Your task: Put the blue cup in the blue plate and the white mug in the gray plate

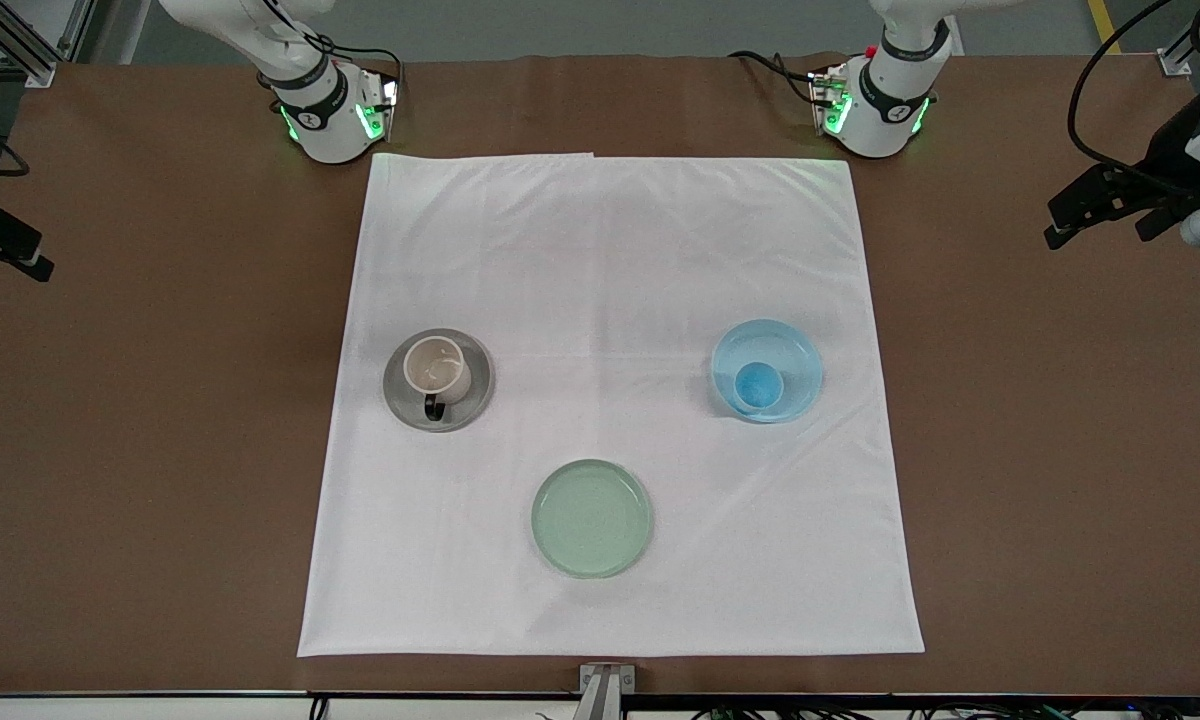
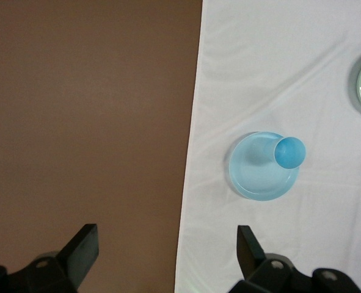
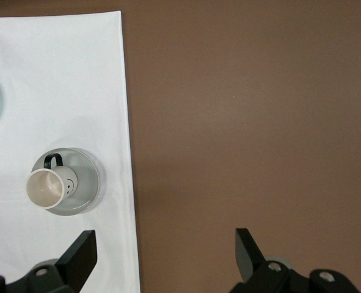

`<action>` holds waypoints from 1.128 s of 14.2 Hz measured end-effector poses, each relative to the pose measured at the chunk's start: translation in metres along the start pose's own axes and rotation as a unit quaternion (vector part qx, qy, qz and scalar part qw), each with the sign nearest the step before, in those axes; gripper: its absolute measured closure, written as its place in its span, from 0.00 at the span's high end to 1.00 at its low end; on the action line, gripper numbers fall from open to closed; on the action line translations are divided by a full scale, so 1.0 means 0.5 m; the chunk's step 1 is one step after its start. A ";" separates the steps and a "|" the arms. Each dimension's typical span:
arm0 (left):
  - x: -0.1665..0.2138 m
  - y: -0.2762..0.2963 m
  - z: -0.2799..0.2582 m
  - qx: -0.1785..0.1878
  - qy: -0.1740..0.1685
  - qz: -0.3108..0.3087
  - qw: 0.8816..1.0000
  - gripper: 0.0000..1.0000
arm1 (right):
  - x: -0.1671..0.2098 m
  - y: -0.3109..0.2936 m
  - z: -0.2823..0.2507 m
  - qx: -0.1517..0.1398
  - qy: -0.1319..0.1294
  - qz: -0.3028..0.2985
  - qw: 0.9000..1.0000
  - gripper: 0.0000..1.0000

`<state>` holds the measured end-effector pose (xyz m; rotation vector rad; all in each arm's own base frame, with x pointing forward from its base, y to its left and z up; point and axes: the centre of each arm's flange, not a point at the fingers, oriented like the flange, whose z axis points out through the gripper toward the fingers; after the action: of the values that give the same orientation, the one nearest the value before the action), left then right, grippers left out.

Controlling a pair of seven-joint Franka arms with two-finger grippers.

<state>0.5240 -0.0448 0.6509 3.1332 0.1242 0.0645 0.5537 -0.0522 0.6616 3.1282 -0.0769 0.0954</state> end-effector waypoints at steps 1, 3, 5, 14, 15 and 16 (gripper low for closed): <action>0.000 0.000 0.000 0.000 0.000 0.000 1.000 1.00 | 0.000 0.000 0.000 0.000 0.000 0.000 1.000 1.00; -0.001 0.005 0.000 0.000 0.000 0.002 1.000 1.00 | 0.000 -0.001 0.000 0.000 0.000 0.000 1.000 1.00; -0.002 0.014 0.002 0.000 -0.001 0.006 1.000 1.00 | 0.000 -0.001 0.000 0.000 0.000 -0.001 1.000 1.00; 0.005 0.016 0.004 0.000 -0.001 0.007 1.000 1.00 | 0.000 -0.001 0.000 0.000 0.001 0.000 1.000 1.00; 0.007 0.017 0.009 0.000 -0.003 0.008 1.000 1.00 | 0.000 -0.001 0.000 0.000 0.001 0.000 1.000 1.00; 0.010 0.017 0.014 0.000 -0.006 0.008 1.000 1.00 | 0.000 -0.001 0.000 0.000 0.001 0.000 1.000 1.00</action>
<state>0.5302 -0.0528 0.6442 3.1334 0.0994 0.0459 0.5539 -0.0519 0.6617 3.1286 -0.0760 0.0978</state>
